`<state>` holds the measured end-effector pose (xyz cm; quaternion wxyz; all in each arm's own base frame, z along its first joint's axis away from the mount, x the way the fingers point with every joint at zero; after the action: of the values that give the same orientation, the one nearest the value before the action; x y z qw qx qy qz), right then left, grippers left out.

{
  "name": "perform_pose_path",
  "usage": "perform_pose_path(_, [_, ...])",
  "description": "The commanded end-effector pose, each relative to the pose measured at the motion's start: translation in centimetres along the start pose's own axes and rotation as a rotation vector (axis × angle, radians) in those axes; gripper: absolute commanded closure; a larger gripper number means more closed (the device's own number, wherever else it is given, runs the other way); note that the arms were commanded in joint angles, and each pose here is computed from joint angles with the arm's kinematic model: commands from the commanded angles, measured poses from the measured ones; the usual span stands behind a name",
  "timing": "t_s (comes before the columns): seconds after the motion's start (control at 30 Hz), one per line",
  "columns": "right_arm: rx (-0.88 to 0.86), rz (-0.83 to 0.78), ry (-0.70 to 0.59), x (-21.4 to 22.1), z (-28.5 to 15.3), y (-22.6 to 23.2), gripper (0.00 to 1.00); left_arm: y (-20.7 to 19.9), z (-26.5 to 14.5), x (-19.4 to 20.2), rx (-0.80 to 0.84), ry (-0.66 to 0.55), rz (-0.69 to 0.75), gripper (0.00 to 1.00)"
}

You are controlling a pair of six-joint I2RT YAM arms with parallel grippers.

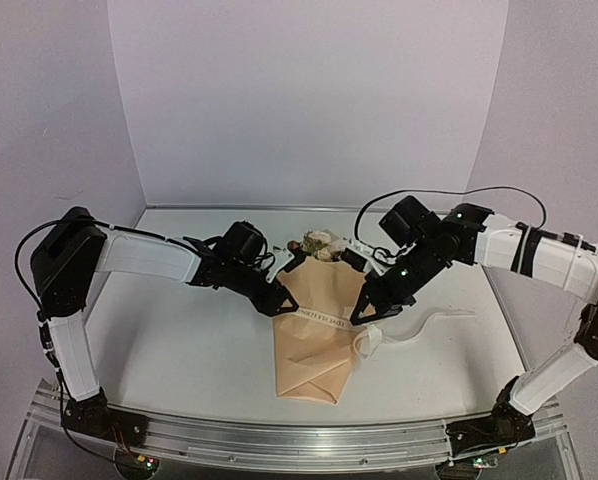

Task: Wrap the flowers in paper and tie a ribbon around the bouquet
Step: Cross the ribbon over the folded bouquet.

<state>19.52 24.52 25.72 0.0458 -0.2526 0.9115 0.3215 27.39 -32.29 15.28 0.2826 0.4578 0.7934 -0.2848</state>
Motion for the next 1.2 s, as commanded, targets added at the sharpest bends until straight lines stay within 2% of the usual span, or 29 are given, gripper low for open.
perform_pose_path(0.0, [-0.052,-0.143,0.048,-0.1,-0.4,1.3,1.00,-0.2,0.0,-1.2,-0.019,0.019,0.101,0.48])
perform_pose_path(0.23, [-0.062,-0.184,0.069,-0.9,-0.4,2.1,1.00,-0.7,1.8,-0.2,-0.039,0.114,0.129,0.48])
perform_pose_path(0.37, [-0.018,-0.209,0.052,-1.2,-0.4,1.9,1.00,-0.6,2.2,-0.1,-0.058,0.125,0.131,0.50])
perform_pose_path(0.47, [0.017,-0.235,0.029,-1.5,-0.7,1.9,1.00,-0.5,2.5,-0.2,-0.070,0.134,0.127,0.58])
perform_pose_path(0.7, [0.084,-0.315,-0.044,-2.0,-2.9,1.9,1.00,-0.4,2.6,-0.8,-0.066,0.117,0.120,0.85])
perform_pose_path(1.0, [0.088,-0.298,-0.136,-4.6,-5.3,1.7,1.00,-0.7,2.4,-1.0,-0.036,0.091,0.099,0.99])
perform_pose_path(1.17, [0.054,-0.283,-0.170,-5.7,-5.1,2.1,1.00,-0.3,1.8,-1.4,-0.037,0.052,0.063,1.00])
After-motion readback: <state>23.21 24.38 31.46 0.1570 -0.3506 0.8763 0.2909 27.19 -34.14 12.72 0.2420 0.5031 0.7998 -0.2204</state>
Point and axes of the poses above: each gripper's point midway between its finger pads, its own z axis out along the fingers, its own y axis along the line the jaws close on, x = y × z, the point moved 10 cm from there along -z, back along the fingers, and after that the axes turned 2 degrees about z, right-handed, at the moved point
